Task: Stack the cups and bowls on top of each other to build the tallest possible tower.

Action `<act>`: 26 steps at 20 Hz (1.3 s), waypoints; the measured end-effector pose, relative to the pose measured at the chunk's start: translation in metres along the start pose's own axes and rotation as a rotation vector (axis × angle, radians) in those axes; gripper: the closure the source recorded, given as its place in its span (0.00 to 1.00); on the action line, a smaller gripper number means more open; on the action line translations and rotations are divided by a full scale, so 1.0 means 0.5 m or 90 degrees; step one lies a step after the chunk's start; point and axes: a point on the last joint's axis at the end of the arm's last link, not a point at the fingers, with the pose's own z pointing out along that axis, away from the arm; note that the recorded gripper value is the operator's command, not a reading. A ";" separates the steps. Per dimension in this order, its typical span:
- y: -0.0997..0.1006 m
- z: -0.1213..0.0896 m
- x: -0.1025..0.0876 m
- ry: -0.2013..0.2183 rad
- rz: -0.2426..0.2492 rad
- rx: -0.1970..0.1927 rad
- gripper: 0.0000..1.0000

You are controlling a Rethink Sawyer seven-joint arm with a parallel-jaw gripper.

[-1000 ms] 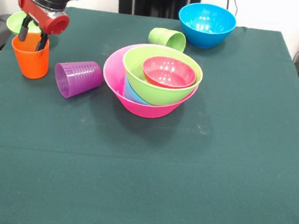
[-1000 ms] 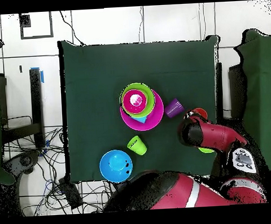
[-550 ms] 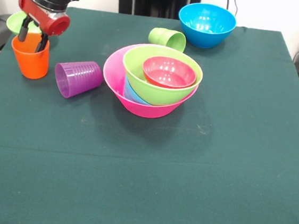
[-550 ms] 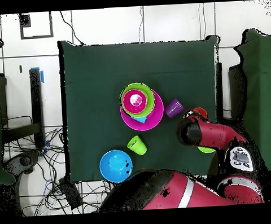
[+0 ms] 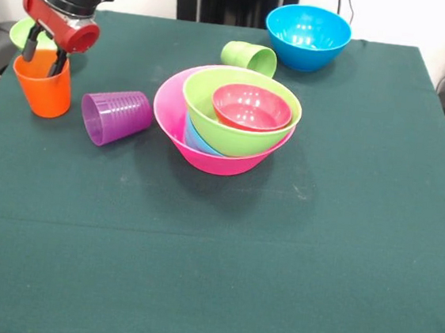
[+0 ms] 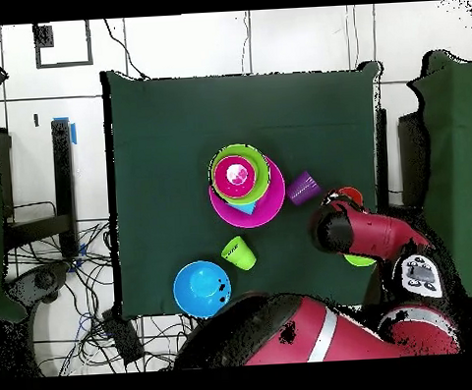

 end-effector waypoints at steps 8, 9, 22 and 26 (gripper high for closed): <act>-0.002 0.000 -0.001 0.000 0.000 0.001 0.00; -0.003 -0.001 -0.002 -0.001 0.001 0.001 0.00; -0.037 -0.034 -0.061 -0.031 0.032 -0.004 0.00; -0.049 -0.049 -0.084 -0.044 0.042 -0.005 0.00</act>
